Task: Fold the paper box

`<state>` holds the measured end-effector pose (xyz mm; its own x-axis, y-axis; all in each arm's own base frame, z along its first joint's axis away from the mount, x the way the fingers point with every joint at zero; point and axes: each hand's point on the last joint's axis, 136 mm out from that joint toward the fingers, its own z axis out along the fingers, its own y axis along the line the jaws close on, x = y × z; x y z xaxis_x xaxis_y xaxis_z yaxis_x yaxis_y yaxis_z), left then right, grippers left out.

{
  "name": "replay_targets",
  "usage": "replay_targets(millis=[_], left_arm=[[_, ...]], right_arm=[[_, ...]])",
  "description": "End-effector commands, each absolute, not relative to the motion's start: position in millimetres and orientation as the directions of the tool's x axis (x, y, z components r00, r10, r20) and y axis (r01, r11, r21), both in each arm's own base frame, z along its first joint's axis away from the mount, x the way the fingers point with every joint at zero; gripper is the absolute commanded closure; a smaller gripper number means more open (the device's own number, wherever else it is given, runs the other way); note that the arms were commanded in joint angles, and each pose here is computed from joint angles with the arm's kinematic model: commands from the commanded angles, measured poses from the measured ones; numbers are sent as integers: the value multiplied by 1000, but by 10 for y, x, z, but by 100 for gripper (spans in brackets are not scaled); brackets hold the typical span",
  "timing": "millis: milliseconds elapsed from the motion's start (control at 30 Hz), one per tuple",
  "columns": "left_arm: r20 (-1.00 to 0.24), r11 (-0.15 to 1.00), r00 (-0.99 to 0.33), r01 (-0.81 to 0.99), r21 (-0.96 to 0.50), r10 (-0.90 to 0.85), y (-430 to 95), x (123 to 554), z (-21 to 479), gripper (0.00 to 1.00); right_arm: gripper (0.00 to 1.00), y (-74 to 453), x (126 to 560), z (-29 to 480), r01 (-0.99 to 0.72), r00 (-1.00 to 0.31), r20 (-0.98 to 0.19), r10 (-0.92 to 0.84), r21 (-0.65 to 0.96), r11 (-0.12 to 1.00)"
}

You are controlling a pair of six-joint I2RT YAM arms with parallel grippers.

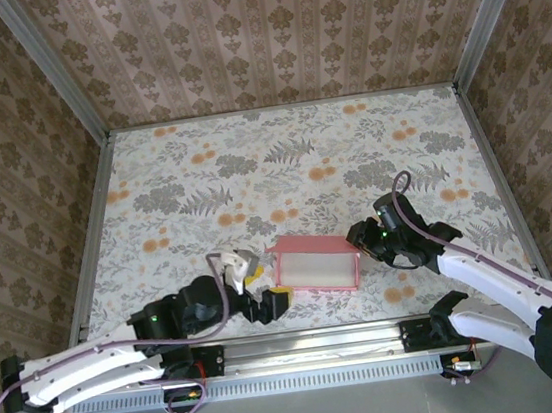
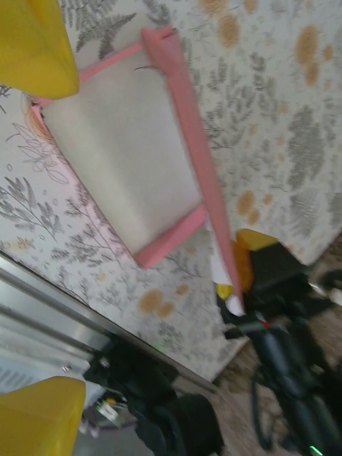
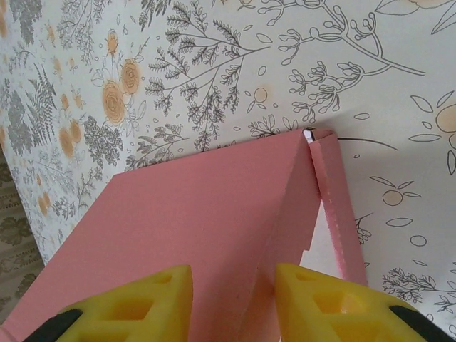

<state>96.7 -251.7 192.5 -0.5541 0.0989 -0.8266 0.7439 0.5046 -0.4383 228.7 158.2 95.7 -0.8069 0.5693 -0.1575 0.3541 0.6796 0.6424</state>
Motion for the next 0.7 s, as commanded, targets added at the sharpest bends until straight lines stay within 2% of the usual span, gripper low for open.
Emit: replay_targets(millis=[0, 67, 233, 367, 667], left_arm=[[-779, 554, -618, 686, -472, 102, -2300, 995, 1988, 1], [-745, 571, -662, 642, -511, 78, -2254, 1053, 2020, 3], [-627, 580, -778, 532, -617, 46, -2326, 1230, 1938, 19], [-571, 621, -817, 490, -612, 82, -2381, 1352, 1753, 23], [-452, 629, -881, 430, -647, 137, -2584, 1488, 1622, 28]], right_arm=[[65, 1557, 2276, 918, 326, -821, -197, 536, 610, 722], [65, 1547, 2265, 890, 321, -825, -203, 527, 598, 734], [68, 1563, 2249, 820, 304, -844, -210, 493, 571, 762], [70, 1587, 2239, 769, 291, -857, -214, 468, 550, 783], [72, 1604, 2217, 716, 273, -867, -233, 440, 516, 812]])
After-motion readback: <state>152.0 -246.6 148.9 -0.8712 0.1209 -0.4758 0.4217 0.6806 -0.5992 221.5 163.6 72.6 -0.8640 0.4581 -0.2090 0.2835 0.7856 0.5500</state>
